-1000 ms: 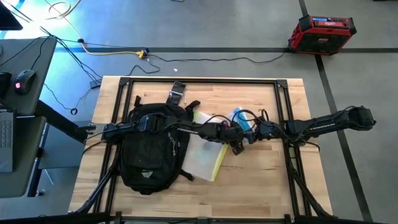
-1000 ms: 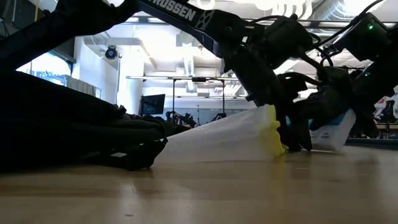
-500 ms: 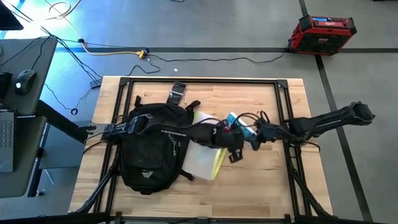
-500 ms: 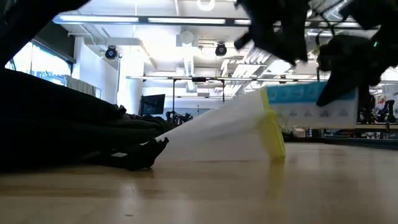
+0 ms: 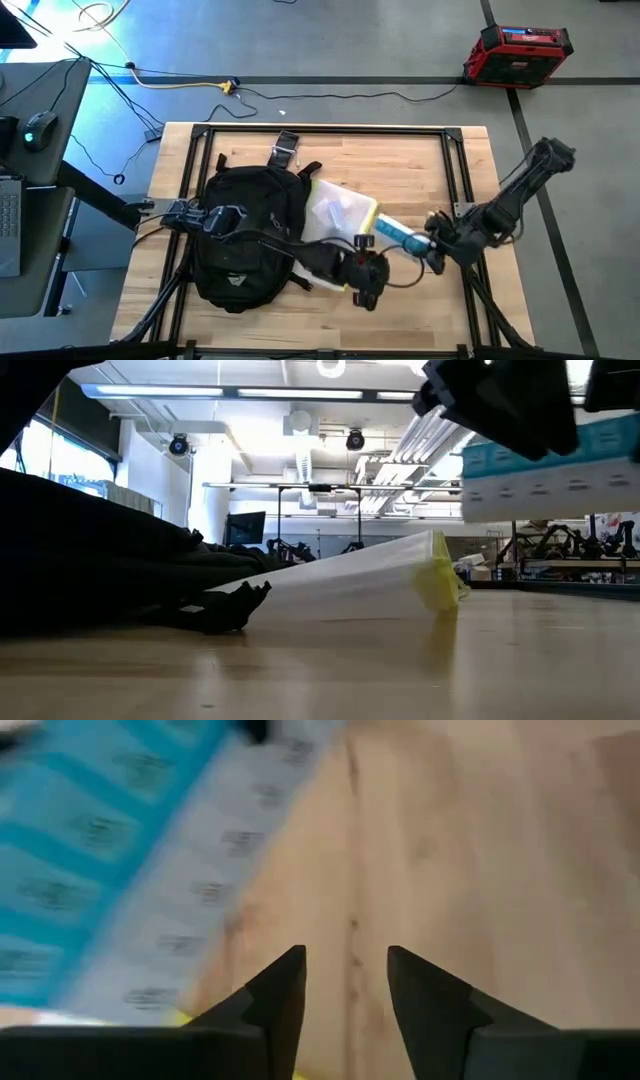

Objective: Unpack backpack
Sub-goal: Put the blue pill organizer into the green zip bag

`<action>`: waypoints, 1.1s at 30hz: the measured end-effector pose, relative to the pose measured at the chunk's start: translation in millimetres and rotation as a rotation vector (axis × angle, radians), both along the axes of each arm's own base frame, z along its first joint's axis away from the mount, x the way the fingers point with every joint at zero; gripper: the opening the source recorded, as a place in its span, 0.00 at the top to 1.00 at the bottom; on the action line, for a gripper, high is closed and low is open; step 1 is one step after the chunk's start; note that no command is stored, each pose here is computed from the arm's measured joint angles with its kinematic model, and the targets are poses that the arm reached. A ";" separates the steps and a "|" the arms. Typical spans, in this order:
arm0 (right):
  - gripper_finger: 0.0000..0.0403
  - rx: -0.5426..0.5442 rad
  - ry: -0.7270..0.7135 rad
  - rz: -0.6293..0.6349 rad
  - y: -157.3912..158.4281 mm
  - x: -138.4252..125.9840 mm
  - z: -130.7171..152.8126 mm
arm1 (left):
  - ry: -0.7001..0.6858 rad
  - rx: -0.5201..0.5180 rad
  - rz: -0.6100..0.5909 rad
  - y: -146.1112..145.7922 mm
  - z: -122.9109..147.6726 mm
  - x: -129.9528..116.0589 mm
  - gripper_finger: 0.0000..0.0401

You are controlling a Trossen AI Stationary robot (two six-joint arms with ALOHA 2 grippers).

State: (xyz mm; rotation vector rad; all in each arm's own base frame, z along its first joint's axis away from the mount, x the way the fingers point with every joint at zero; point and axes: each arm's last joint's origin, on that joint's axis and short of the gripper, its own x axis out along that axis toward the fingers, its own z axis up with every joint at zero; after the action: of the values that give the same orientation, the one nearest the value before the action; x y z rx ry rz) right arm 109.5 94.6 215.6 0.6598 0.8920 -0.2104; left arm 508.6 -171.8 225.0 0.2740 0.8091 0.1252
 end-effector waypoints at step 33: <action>0.72 0.087 -0.066 0.008 62.0 6.5 -23.8 | 0.189 0.230 0.525 23.8 -51.6 -28.7 0.97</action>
State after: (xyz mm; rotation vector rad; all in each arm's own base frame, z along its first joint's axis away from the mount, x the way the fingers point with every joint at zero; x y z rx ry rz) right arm 116.1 156.6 191.8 0.7402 0.8436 -0.1423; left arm 479.9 -148.0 173.4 0.2869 1.0437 0.6969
